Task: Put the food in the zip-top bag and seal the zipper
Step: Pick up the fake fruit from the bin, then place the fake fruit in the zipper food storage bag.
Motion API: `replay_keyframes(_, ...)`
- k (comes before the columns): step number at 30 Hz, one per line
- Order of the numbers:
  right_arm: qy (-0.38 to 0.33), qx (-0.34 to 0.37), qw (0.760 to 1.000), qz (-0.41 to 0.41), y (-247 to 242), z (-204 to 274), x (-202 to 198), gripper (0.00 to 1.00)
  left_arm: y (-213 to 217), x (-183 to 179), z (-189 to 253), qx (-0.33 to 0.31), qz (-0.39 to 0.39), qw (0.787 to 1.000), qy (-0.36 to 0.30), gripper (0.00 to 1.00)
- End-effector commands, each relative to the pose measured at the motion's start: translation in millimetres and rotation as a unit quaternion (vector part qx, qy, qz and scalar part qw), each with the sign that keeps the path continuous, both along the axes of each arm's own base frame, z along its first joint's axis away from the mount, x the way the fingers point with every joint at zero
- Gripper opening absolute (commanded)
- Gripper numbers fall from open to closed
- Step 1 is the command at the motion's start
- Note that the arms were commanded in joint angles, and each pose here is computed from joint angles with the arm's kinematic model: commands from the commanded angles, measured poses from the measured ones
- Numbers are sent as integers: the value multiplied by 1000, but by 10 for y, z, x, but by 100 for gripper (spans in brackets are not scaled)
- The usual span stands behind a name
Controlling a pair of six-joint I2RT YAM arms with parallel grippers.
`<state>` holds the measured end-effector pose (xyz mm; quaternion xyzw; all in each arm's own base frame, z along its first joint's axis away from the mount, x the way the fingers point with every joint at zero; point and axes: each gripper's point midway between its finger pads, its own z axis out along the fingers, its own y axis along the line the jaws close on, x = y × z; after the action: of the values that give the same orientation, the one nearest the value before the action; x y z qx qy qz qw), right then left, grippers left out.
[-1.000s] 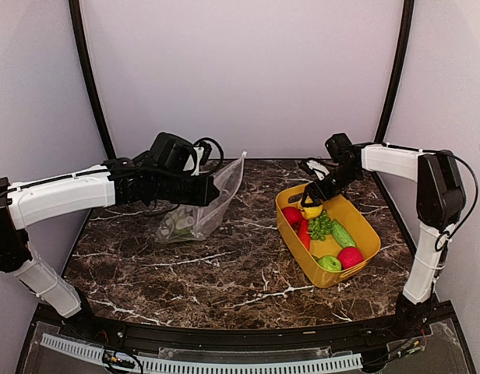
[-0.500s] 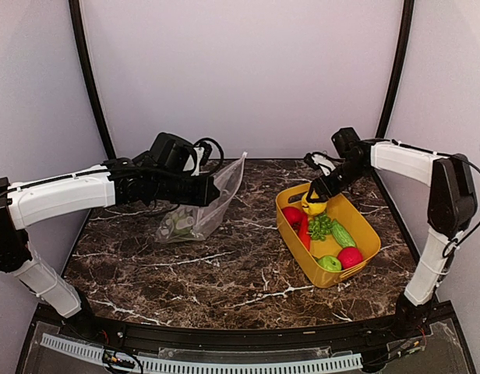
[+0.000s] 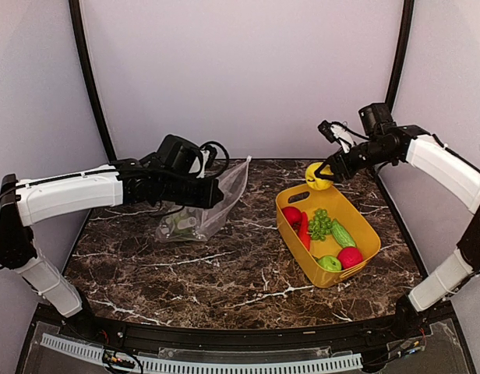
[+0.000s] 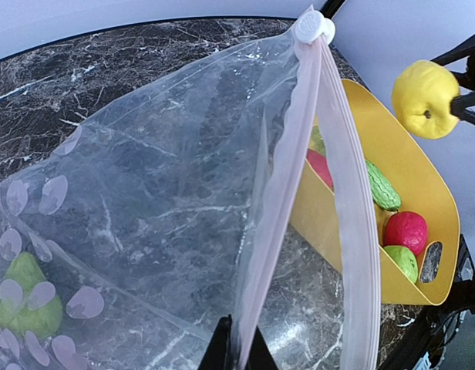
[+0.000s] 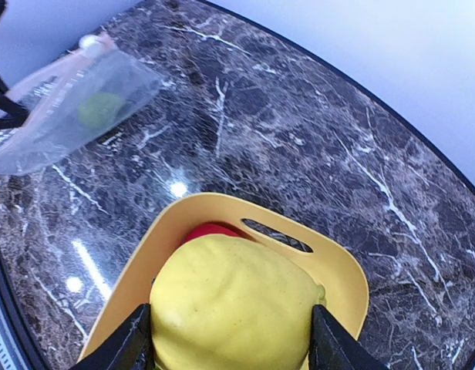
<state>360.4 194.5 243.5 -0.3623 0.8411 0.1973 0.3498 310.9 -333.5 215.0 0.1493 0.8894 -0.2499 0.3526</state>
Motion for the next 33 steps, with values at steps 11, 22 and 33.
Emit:
replay_keyframes(11, -11, 234, 951, 202, 985, 1262, -499, 53, -217, 117, 156, -30, -8, 999, -10, 4)
replay_keyframes(22, 44, 264, 926, 264, 1709, 1280, -537, 53, -215, 113, 267, -33, -9, 999, -14, 4)
replay_keyframes(33, 128, 280, 915, 262, 1967, 957, -404, 52, -158, 71, 374, -42, -5, 999, -18, 3)
